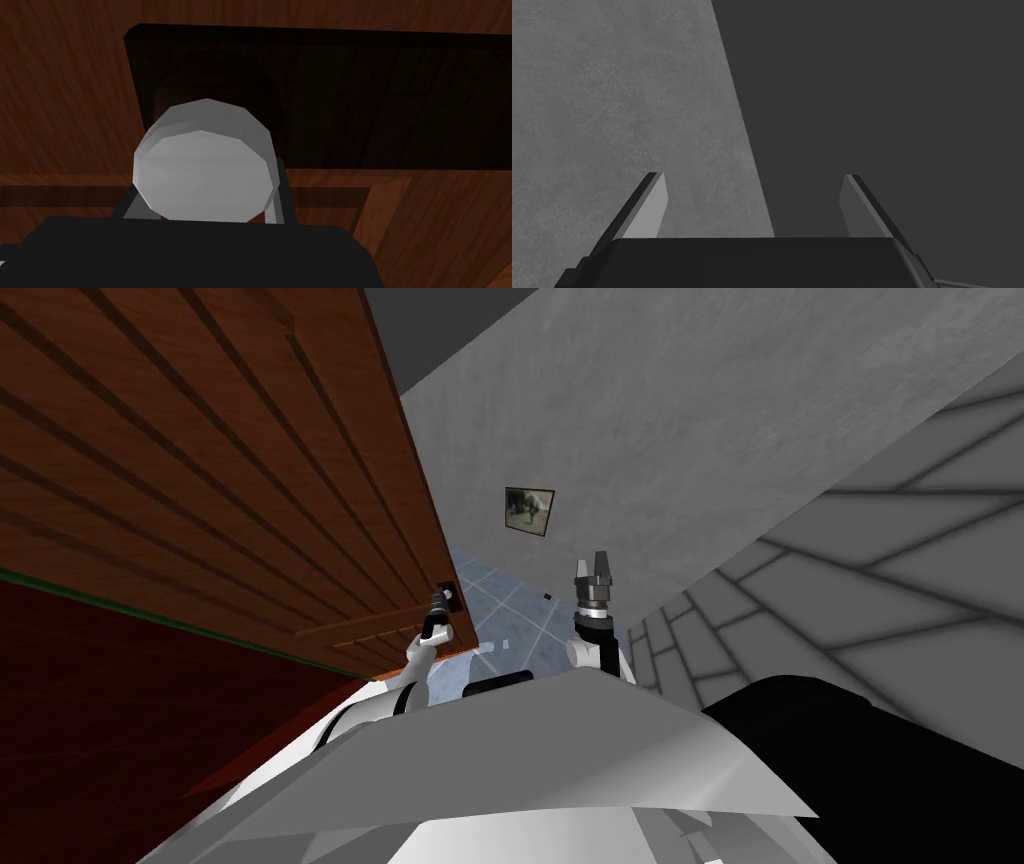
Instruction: Push the door open
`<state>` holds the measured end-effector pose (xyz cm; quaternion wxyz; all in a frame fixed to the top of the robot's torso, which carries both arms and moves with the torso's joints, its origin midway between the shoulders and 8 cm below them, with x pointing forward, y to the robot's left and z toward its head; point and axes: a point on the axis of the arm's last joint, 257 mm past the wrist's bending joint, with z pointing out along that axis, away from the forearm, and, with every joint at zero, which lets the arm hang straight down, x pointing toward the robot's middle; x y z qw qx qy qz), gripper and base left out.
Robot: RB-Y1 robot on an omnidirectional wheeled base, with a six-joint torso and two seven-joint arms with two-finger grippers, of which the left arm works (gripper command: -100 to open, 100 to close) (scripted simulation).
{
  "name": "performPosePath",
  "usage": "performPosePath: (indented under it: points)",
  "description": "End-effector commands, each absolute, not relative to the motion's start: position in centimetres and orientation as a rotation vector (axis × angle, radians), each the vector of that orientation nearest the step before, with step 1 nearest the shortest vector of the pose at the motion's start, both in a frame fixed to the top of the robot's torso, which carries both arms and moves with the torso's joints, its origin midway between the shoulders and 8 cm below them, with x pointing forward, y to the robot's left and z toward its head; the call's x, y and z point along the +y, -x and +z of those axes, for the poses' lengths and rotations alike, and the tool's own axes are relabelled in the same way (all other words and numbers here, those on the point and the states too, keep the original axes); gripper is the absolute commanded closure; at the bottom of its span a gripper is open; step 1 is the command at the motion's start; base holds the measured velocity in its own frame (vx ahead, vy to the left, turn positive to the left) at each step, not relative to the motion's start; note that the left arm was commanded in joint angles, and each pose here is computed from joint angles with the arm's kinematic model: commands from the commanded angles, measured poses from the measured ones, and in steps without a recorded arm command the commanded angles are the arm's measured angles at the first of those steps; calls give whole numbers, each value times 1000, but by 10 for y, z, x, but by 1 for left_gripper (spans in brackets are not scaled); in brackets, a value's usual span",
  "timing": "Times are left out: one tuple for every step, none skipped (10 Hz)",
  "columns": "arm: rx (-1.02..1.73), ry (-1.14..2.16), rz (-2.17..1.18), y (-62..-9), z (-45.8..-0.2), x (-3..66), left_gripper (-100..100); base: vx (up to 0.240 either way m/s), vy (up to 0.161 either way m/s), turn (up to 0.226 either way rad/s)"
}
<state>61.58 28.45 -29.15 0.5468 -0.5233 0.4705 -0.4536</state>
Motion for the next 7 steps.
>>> performPosePath:
  points:
    - [1096, 1258, -1068, -615, -293, 291, 100, 137, -67, 39]
    - [1092, 1262, -1068, -615, -293, 292, 100, 156, -98, 76]
    - [1081, 1276, -1067, -614, -294, 294, 100, 156, -91, 75]
    - [1076, 1283, -1068, -614, -295, 294, 100, 164, -98, 70]
    - [1085, 1288, -1056, -611, -300, 298, 100, 72, -35, 49]
    - [1064, 1291, -1037, -610, -297, 314, 100, 135, -18, 34]
    - [1059, 1293, -1033, -609, -297, 317, 100, 196, -70, 52]
